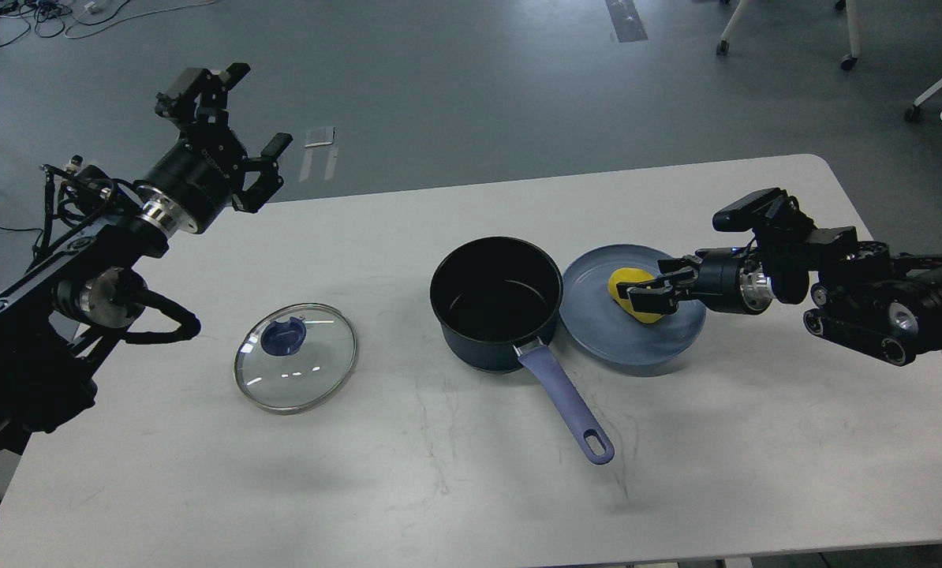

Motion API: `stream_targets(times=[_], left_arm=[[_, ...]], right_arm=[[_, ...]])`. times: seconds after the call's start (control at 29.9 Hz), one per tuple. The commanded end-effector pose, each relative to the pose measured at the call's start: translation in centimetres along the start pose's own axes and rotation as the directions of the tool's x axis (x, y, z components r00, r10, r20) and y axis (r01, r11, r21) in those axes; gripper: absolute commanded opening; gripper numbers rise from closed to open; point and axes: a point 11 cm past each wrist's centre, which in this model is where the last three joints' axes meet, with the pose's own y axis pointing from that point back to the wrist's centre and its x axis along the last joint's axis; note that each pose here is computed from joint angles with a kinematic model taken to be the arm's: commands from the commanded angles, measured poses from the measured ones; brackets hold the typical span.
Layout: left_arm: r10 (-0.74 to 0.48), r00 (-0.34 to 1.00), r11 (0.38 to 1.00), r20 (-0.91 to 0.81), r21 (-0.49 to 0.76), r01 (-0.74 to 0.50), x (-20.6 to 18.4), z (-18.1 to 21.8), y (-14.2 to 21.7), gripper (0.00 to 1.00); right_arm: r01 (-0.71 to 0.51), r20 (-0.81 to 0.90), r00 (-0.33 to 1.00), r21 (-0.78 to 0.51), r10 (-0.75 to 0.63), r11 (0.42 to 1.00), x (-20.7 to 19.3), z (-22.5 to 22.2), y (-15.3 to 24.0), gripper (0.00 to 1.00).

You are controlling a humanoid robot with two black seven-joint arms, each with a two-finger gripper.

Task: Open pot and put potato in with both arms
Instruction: 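Grasp the yellow potato with the right gripper and lift it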

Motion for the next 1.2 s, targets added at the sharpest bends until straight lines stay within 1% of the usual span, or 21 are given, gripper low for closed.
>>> stream_targets(times=[0.0,0.13,0.17,0.2,0.23,0.3,0.37,0.43,0.5,0.67,0.77,0.97,1.0,1.04,1.17], left_arm=[[0.003,1.0,1.0,0.002,-0.006,-0.003,0.0,0.0,0.0,0.98],[0.003,1.0,1.0,0.005,-0.009,-0.003,0.0,0.0,0.0,0.98],[0.004,1.0,1.0,0.005,-0.009,-0.004,0.0,0.0,0.0,0.98],[0.004,1.0,1.0,0.005,-0.009,-0.004,0.0,0.0,0.0,0.98],[0.004,1.0,1.0,0.005,-0.009,-0.004,0.0,0.0,0.0,0.98],[0.01,1.0,1.0,0.011,-0.009,-0.009,0.3,0.3,0.2,0.98],[0.015,1.0,1.0,0.017,-0.009,-0.015,0.6,0.4,0.4,0.98],[0.015,1.0,1.0,0.017,-0.009,-0.015,0.6,0.4,0.4,0.98],[0.014,1.0,1.0,0.018,-0.008,-0.014,0.6,0.4,0.4,0.98],[0.013,1.0,1.0,0.023,-0.008,-0.012,0.5,0.5,0.2,0.98],[0.009,1.0,1.0,0.027,-0.012,-0.009,0.4,0.8,0.1,0.98],[0.007,1.0,1.0,0.028,-0.011,-0.007,0.3,0.8,0.0,0.98],[0.005,1.0,1.0,0.029,-0.011,-0.005,0.3,0.7,0.0,0.98],[0.004,1.0,1.0,0.028,-0.011,-0.004,0.2,0.7,-0.1,0.98],[0.002,1.0,1.0,0.026,-0.01,-0.002,0.1,0.6,-0.1,0.98]], right_arm=[[0.031,-0.017,0.999,0.002,-0.03,1.0,-0.8,0.0,0.0,0.62],[0.043,-0.02,0.999,0.014,-0.043,0.999,-1.2,-0.3,-0.4,0.59],[0.043,-0.022,0.999,0.007,-0.043,0.999,-1.2,-0.1,-0.4,0.57],[0.043,-0.023,0.999,0.004,-0.043,0.999,-1.2,-0.1,-0.4,0.52],[0.043,-0.023,0.999,0.004,-0.043,0.999,-1.2,-0.1,-0.4,0.52],[0.039,-0.024,0.999,0.002,-0.038,0.999,-0.9,0.0,-0.4,0.35],[0.028,-0.027,0.999,0.001,-0.028,1.0,-0.5,0.0,-0.4,0.3],[0.001,-0.039,0.999,0.002,-0.001,1.0,0.2,0.0,-0.4,0.28],[-0.02,-0.049,0.999,0.008,0.021,1.0,0.6,-0.1,-0.4,0.28],[-0.088,-0.085,0.992,0.048,0.092,0.995,3.5,-0.4,0.2,0.28],[-0.152,-0.126,0.98,0.03,0.155,0.988,6.2,0.5,1.8,0.28],[-0.221,-0.178,0.959,0.017,0.22,0.975,10.5,1.0,3.7,0.28],[-0.241,-0.193,0.951,0.018,0.24,0.97,11.5,0.9,3.9,0.27],[-0.26,-0.207,0.943,0.025,0.259,0.965,12.6,0.5,4.1,0.23],[-0.293,-0.238,0.925,0.046,0.296,0.955,15.1,-0.6,4.3,0.14]])
